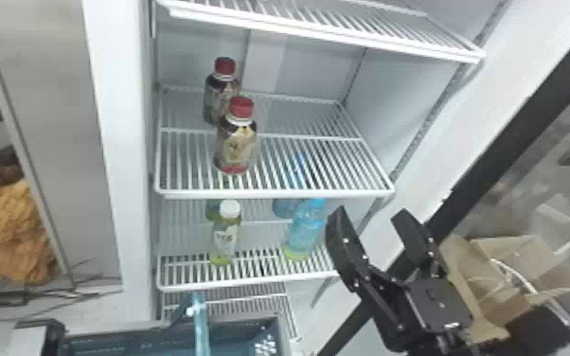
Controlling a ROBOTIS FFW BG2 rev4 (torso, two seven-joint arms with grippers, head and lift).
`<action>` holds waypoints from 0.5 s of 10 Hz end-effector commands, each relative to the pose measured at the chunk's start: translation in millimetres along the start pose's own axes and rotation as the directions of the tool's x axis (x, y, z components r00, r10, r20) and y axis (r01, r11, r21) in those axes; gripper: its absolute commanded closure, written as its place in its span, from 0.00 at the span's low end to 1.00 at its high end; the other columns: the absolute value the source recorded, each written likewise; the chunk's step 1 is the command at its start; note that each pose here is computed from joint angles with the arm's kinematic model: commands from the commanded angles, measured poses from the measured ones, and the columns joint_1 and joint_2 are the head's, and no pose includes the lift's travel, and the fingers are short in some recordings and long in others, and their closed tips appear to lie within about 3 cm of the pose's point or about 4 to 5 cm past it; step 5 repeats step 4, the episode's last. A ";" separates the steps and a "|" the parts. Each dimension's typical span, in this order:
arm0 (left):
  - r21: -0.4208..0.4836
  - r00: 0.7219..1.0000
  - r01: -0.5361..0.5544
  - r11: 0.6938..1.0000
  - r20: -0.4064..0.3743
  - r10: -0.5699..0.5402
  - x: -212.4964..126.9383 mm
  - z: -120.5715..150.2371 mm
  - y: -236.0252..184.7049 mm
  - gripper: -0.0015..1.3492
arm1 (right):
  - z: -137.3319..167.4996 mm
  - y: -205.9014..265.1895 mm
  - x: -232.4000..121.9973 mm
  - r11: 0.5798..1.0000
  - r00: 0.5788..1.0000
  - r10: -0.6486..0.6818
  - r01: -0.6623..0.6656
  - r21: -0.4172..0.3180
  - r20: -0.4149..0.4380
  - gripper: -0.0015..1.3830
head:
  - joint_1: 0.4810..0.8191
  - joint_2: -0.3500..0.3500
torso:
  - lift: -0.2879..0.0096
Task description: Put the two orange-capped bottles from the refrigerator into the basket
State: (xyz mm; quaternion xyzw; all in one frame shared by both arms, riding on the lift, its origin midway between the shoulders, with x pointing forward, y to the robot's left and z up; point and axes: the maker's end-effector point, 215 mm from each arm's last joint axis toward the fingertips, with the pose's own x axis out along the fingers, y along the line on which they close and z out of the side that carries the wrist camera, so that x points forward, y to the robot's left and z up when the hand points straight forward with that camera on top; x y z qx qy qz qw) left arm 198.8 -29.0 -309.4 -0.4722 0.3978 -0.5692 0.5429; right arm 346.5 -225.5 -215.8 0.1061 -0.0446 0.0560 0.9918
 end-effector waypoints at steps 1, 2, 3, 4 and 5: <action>-0.002 1.000 -0.001 1.000 0.000 0.001 -0.1 -0.7 0.4 0.89 | -2.4 0.4 0.4 1.000 1.000 0.001 -0.001 0.001 -0.010 0.08 | 0.63 0.00 | 0.83; -0.002 1.000 0.001 1.000 0.000 -0.001 0.0 -0.7 -0.2 0.89 | -4.6 -0.1 -0.2 1.000 1.000 0.000 0.000 0.001 -0.020 0.08 | 0.63 0.00 | 0.83; -0.002 1.000 0.001 1.000 0.000 -0.001 0.0 -0.7 -0.2 0.89 | -6.2 -0.1 -0.2 1.000 1.000 0.000 0.000 -0.001 -0.025 0.08 | 0.63 0.00 | 0.83; -0.002 1.000 0.001 1.000 0.000 -0.001 0.0 -0.7 -0.2 0.89 | -7.6 0.0 0.3 1.000 1.000 0.001 -0.001 -0.001 -0.030 0.08 | 0.63 0.00 | 0.83; -0.002 1.000 0.001 1.000 0.000 -0.001 0.0 -0.7 -0.2 0.89 | -7.6 0.0 0.3 1.000 1.000 0.001 -0.001 -0.001 -0.030 0.08 | 0.63 0.00 | 0.83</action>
